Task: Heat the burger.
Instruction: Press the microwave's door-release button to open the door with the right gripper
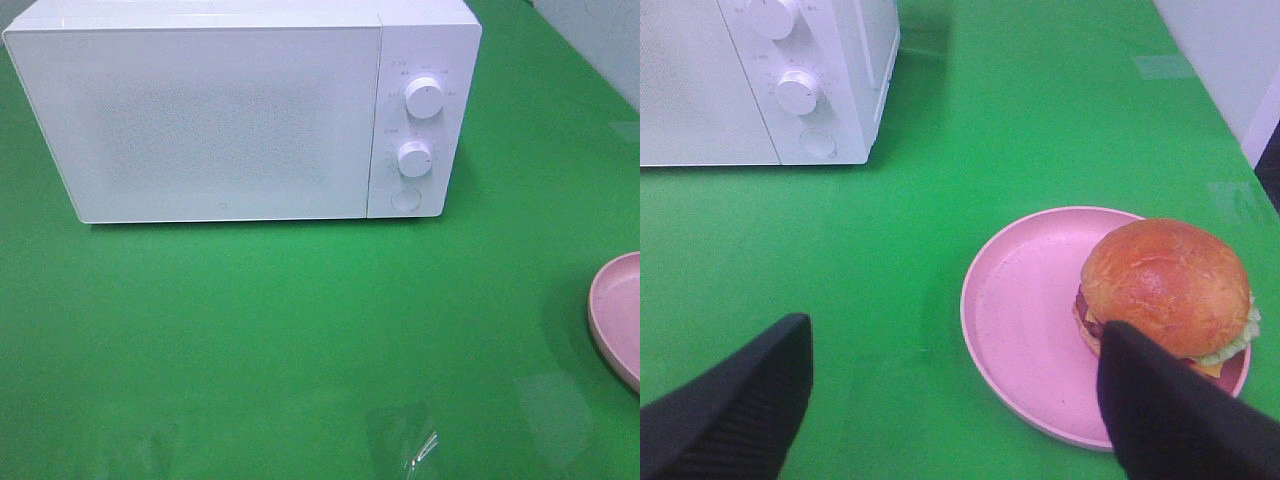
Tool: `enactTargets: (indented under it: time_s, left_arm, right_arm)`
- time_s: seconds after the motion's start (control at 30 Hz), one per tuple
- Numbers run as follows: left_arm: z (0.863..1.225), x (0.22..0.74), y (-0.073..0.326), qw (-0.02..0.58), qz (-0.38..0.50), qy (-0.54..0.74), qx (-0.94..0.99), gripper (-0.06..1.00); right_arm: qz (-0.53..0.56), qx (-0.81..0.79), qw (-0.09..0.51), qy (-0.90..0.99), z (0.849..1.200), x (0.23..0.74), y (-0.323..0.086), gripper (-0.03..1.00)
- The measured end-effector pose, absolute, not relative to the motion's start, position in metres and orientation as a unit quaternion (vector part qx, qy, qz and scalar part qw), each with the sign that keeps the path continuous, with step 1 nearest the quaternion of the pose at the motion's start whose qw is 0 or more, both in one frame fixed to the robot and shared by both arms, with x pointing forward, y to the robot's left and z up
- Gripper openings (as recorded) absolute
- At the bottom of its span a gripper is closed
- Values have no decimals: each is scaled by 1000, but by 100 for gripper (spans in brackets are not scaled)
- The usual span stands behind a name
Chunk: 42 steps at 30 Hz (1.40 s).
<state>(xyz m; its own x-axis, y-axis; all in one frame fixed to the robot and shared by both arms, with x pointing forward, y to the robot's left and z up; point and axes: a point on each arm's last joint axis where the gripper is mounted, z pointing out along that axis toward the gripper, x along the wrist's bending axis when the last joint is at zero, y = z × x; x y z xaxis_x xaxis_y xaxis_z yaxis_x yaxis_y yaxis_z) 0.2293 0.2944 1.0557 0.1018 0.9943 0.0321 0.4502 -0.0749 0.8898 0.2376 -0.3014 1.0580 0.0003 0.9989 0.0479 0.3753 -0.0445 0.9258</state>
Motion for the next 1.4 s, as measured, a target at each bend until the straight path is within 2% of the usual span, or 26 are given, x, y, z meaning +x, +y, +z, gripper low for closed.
enactTargets:
  time_s: [1.4]
  left_arm:
    - [1056,229,294,378,360,565,639,98]
  right_arm:
    - [409,596,381,577,1058,238,-301,75]
